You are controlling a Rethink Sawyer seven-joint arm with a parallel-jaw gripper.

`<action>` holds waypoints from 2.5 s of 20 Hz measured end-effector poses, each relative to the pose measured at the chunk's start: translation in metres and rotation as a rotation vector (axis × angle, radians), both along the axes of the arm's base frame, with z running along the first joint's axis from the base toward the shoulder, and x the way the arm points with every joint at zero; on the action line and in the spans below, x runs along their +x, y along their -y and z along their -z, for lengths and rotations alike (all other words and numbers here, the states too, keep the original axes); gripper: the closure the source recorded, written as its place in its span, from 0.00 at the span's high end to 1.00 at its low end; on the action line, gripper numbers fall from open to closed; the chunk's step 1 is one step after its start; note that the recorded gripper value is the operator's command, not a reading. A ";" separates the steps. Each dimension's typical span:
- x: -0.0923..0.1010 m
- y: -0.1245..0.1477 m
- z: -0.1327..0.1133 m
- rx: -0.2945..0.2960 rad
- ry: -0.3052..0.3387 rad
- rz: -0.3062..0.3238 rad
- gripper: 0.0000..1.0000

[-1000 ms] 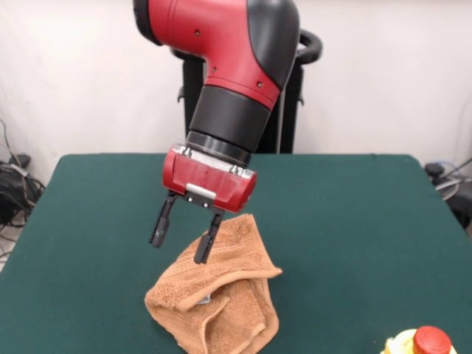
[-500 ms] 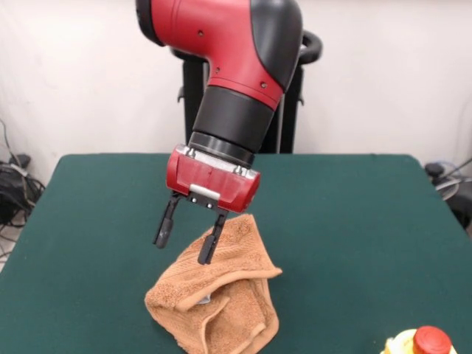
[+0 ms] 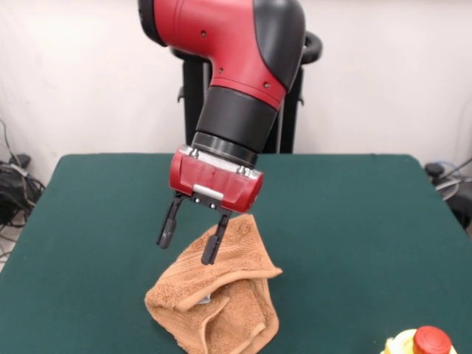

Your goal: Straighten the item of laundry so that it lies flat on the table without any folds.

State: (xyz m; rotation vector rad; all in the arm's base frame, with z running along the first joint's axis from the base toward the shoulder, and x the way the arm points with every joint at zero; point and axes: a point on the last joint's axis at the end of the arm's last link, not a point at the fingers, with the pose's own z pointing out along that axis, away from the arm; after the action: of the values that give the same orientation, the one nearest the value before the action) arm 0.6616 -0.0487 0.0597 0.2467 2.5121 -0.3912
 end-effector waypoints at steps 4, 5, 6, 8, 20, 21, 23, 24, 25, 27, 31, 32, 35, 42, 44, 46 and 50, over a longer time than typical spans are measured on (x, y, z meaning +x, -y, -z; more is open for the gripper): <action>0.000 -0.002 0.000 0.000 0.000 -0.002 1.00; 0.000 -0.002 0.000 0.000 0.000 -0.003 1.00; 0.000 -0.002 0.000 0.000 0.000 -0.003 1.00; 0.000 -0.003 0.000 0.000 0.000 -0.005 1.00; -0.006 -0.054 0.019 0.008 -0.031 -0.067 1.00; -0.006 -0.057 0.020 0.008 -0.032 -0.069 1.00; -0.007 -0.062 0.022 0.010 -0.034 -0.073 1.00; -0.007 -0.065 0.022 0.011 -0.035 -0.074 1.00; -0.007 -0.066 0.022 0.012 -0.035 -0.074 1.00; -0.007 -0.068 0.022 0.013 -0.035 -0.075 1.00; -0.007 -0.068 0.022 0.014 -0.035 -0.072 1.00; -0.007 -0.068 0.022 0.014 -0.036 -0.072 1.00; -0.007 -0.068 0.021 0.014 -0.034 -0.072 1.00; -0.005 -0.068 0.015 0.014 -0.025 -0.071 1.00; -0.004 -0.068 0.013 0.014 -0.021 -0.072 1.00; -0.004 -0.068 0.013 0.014 -0.021 -0.071 1.00; -0.005 -0.068 0.017 0.015 -0.027 -0.066 1.00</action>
State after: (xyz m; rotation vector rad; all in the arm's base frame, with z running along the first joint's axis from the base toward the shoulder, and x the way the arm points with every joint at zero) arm 0.6562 0.0192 0.0430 0.1642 2.5427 -0.3517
